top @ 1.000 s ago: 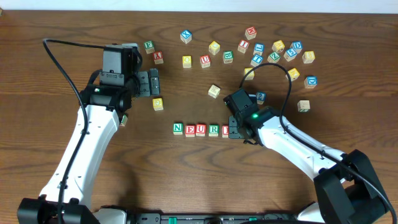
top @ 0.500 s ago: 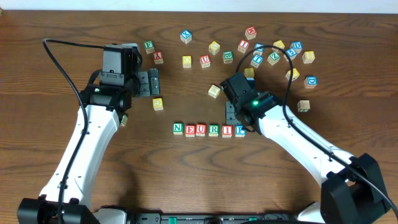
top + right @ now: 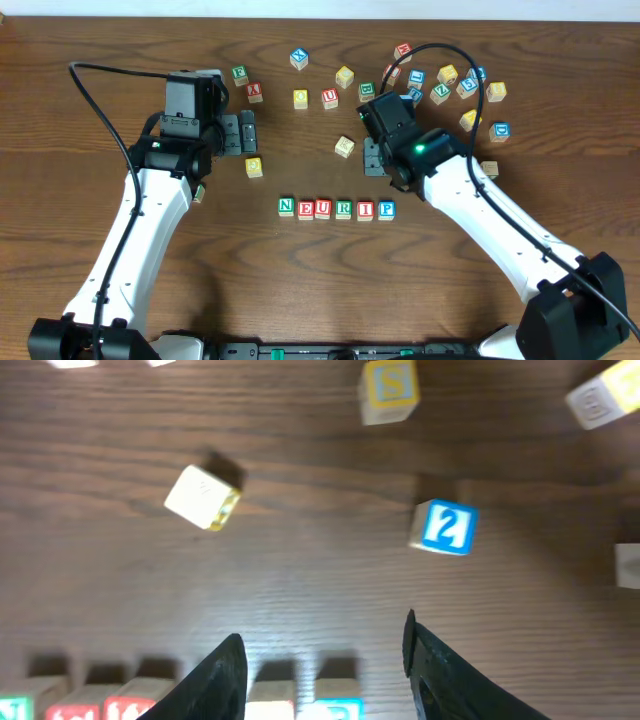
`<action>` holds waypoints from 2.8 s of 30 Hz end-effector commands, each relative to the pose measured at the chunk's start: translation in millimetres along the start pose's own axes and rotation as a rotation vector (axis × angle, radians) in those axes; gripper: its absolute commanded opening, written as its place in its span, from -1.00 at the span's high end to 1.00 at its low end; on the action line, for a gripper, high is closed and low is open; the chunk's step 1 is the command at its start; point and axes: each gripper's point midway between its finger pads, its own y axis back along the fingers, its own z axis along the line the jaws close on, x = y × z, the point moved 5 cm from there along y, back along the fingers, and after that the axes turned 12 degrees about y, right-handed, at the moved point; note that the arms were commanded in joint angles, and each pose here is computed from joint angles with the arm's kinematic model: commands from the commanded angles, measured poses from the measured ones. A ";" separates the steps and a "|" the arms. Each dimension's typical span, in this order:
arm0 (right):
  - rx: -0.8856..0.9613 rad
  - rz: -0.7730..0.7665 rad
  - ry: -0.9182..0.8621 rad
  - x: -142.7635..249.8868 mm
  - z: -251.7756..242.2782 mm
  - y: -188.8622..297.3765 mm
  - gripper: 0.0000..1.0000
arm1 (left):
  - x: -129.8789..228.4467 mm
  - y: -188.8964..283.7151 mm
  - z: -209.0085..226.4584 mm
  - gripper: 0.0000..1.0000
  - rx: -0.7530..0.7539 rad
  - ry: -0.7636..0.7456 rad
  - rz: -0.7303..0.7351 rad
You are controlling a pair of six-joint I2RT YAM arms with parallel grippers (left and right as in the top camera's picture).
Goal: Spell out NEURIPS
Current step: 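Open the right gripper and lift away from the P block, then move the right gripper over the scattered blocks toward the yellow S block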
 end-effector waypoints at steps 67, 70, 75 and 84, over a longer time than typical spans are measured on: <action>0.068 -0.077 -0.143 -51.7 -97.2 -2.6 -0.28 | -11.1 10.1 -1.7 -0.99 0.007 -0.005 -0.041; 0.064 0.000 -0.098 -63.7 -95.2 -5.6 -0.33 | -11.1 10.1 -1.7 -0.99 0.007 -0.005 -0.041; 0.026 0.174 0.016 -81.5 -87.0 -24.9 -0.39 | -11.1 10.1 -1.7 -1.00 0.007 -0.005 -0.041; -0.061 0.328 0.000 -75.4 -70.1 -62.2 -0.37 | -11.1 10.1 -1.7 -0.99 0.007 -0.005 -0.041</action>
